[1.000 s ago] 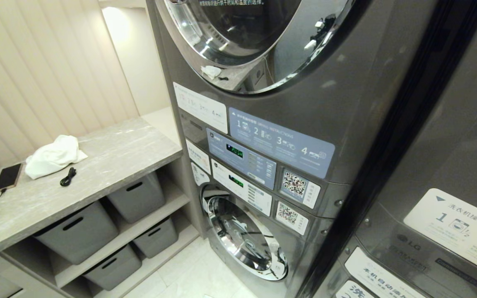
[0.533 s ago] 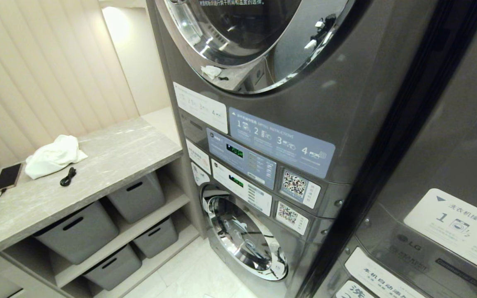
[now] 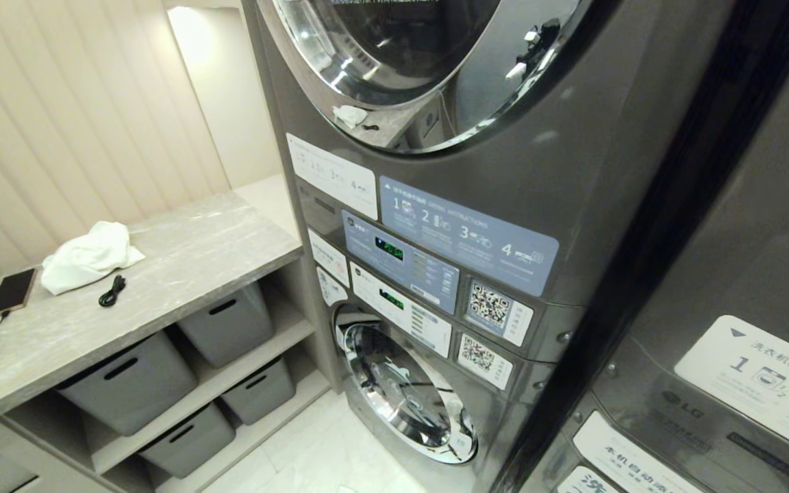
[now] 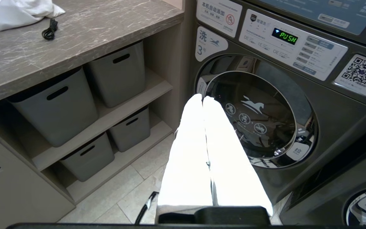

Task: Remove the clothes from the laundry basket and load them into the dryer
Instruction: Put the clothes in the dryer

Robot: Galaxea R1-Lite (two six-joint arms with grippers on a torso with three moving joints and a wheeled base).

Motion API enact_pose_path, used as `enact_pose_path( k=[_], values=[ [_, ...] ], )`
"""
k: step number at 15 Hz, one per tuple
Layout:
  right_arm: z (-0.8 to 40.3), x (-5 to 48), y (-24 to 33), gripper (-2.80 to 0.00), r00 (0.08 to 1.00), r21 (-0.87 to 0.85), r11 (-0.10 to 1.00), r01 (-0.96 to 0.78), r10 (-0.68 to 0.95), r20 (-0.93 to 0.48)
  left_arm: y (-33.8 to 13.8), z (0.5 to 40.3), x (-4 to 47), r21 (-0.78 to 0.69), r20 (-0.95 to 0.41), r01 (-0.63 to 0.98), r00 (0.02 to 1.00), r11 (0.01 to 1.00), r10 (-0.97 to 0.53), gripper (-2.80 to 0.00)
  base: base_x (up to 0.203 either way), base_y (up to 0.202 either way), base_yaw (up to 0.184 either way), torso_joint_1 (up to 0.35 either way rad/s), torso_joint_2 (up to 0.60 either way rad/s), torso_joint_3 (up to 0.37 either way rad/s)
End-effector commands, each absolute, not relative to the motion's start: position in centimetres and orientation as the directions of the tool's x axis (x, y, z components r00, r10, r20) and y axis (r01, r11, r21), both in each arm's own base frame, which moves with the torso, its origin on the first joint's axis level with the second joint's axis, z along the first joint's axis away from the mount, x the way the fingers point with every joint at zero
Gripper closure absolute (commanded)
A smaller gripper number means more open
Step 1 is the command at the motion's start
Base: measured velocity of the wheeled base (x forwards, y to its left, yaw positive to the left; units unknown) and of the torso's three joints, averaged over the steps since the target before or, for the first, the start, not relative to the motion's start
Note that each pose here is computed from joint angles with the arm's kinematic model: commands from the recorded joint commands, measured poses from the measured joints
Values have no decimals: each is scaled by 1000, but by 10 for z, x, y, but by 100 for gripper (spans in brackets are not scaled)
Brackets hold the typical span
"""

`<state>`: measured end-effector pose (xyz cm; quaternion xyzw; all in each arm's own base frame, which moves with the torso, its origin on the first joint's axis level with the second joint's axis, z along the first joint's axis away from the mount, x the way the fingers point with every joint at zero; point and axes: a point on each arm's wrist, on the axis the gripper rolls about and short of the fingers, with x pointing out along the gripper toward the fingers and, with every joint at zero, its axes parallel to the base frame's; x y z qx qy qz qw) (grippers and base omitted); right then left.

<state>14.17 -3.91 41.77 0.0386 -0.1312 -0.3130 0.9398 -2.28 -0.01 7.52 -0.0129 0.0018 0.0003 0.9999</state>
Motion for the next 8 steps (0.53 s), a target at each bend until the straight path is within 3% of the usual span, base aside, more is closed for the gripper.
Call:
enact_pose_path(
  k=[1,8],
  values=[
    [412,156,-46,0,762,144,786,601,-618,192,0,75,-23,-26,-5,-2,1000,1000,2,0,0,0,0,0,0,0],
    [409,150,-66,0,718,168,741,650,-671,184,0,75,-23,-26,-5,-2,1000,1000,2,0,0,0,0,-4,2,2]
  ],
)
